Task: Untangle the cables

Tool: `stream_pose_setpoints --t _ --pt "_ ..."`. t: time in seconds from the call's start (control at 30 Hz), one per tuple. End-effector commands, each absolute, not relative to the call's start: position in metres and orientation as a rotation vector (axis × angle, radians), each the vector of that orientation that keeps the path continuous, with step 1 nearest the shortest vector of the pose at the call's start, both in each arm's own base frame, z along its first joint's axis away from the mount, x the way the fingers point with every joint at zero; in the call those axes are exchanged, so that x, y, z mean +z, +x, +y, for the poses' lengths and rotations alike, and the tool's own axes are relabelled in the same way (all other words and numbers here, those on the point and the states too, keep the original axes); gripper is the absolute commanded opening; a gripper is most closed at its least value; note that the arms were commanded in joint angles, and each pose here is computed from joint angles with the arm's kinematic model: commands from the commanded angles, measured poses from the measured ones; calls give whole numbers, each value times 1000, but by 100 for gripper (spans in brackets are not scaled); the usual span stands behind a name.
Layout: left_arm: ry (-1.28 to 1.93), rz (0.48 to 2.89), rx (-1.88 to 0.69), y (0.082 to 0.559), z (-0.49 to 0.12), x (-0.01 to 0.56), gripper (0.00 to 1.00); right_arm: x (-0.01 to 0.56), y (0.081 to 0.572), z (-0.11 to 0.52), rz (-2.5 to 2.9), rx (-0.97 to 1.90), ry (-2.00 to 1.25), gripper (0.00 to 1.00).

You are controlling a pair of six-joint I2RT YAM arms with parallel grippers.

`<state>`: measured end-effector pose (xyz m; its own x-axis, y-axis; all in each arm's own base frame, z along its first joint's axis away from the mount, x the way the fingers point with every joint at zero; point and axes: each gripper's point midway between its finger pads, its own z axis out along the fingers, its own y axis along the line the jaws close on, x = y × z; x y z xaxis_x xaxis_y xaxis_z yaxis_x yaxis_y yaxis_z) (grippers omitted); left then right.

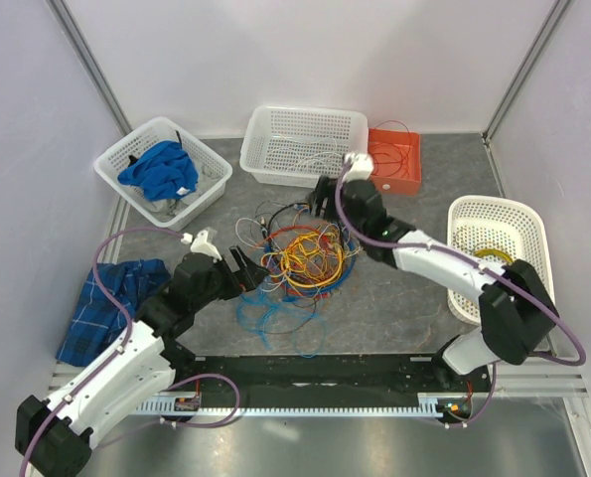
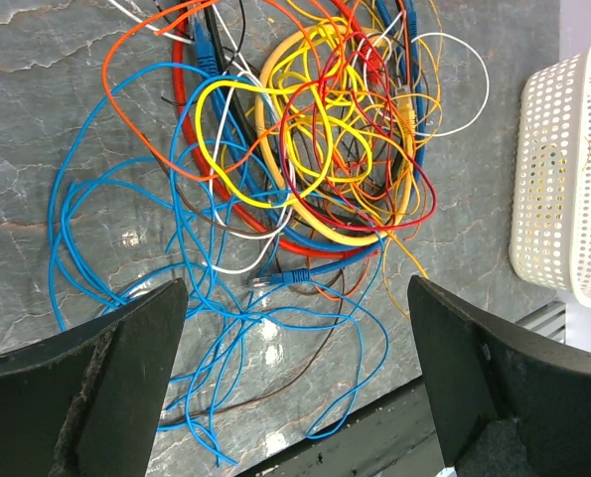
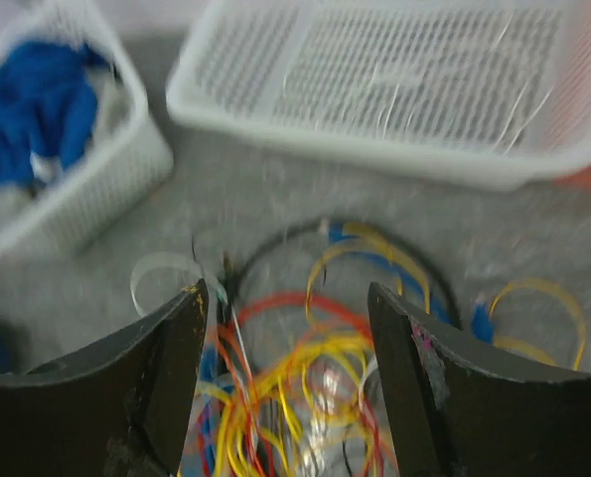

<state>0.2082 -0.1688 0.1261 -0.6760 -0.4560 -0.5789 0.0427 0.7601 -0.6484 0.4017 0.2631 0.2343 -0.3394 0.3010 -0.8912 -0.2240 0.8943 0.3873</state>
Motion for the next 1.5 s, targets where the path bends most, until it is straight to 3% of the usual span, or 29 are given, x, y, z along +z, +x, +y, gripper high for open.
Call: stream_pose_setpoints --t 0.0,0.47,0.5,0.63,0.7,0.73,1.0,1.3,1.43,1.47 --pt "-333 2087 -863 220 -172 157 100 175 348 310 1935 618 -187 73" --pt "-387 2078 -863 211 -162 152 100 75 298 322 2176 548 -307 71" --pt "-388 2078 -866 211 -163 152 100 65 294 324 2205 559 -329 66" --pt "-386 2088 -861 212 -163 151 100 65 287 337 2193 657 -336 24" --pt "-385 2076 -856 214 -163 157 100 83 287 339 2154 691 -328 12" --pt "-380 2070 -851 215 -163 159 100 92 289 338 2137 692 -317 0" --pt "-315 1938 -822 238 -164 228 99 257 272 311 1816 718 -256 0" --pt "-115 1797 -866 260 -189 302 100 321 234 265 1721 760 -205 0" --pt "13 1732 -1031 253 -217 308 100 335 228 250 1699 760 -178 0" --pt "89 1625 -1122 246 -229 328 100 339 226 247 1687 767 -169 0"
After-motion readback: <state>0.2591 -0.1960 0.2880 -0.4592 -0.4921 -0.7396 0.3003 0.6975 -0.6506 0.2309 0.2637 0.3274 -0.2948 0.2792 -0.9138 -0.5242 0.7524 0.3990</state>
